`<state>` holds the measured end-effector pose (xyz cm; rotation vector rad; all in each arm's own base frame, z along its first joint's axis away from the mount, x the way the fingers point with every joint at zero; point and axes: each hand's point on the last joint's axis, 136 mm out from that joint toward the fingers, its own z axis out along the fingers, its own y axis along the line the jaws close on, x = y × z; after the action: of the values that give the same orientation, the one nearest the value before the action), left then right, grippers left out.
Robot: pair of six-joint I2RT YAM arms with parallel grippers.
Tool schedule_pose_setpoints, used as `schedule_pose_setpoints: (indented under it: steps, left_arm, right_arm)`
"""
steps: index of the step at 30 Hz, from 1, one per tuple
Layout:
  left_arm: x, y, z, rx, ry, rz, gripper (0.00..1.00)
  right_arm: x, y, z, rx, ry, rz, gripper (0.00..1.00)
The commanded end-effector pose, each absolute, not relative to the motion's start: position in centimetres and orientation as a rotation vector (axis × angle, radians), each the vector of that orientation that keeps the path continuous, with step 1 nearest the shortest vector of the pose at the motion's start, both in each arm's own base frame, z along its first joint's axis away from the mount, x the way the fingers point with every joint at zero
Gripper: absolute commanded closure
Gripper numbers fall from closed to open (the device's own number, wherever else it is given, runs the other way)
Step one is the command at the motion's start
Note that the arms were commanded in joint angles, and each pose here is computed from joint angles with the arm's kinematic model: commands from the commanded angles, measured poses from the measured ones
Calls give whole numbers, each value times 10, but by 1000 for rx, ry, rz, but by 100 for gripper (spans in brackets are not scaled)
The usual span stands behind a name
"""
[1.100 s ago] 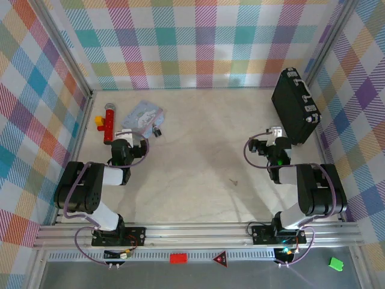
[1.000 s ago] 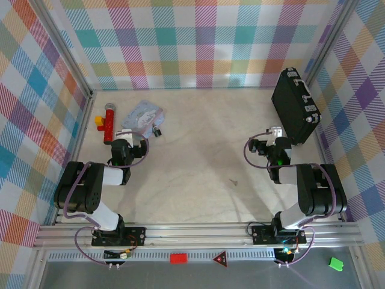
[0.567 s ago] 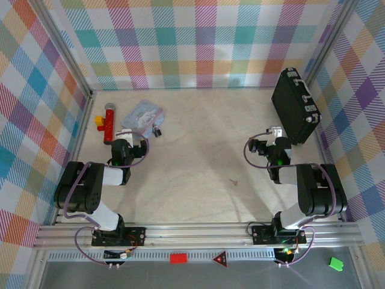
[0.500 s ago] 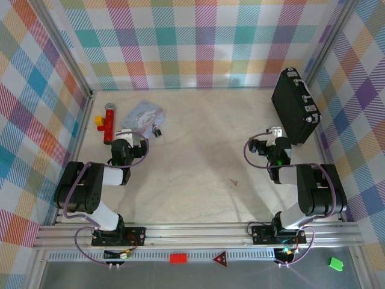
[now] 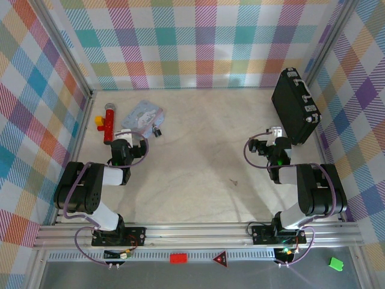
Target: Unlock a padlock with a key
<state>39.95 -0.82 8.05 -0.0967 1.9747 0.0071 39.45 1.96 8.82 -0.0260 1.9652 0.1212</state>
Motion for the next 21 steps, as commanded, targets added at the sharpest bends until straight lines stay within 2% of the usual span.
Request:
schedule_pose_setpoints:
  steps: [1, 5, 10, 14, 17, 19, 21]
  left_arm:
    - [390, 0, 97, -146, 1903, 19, 0]
    - [368, 6, 123, -200, 1827, 51, 0]
    - [354, -2, 160, -268, 1898, -47, 0]
    - [338, 8, 191, -498, 1876, -135, 0]
    - [315, 32, 205, -784, 1923, -66, 0]
    - [296, 42, 208, -905, 1983, -5, 0]
    - [294, 32, 214, -900, 2054, -62, 0]
  right_arm:
    - [398, 23, 92, -51, 1952, 149, 1]
    - [395, 35, 102, -121, 1948, 195, 1]
    - [380, 46, 133, -168, 1949, 215, 1]
    - [368, 58, 201, -80, 1890, 372, 1]
    - [352, 63, 255, -21, 1837, 469, 1]
    - [343, 53, 282, 99, 1811, 480, 1]
    - [330, 17, 288, 467, 1810, 444, 1]
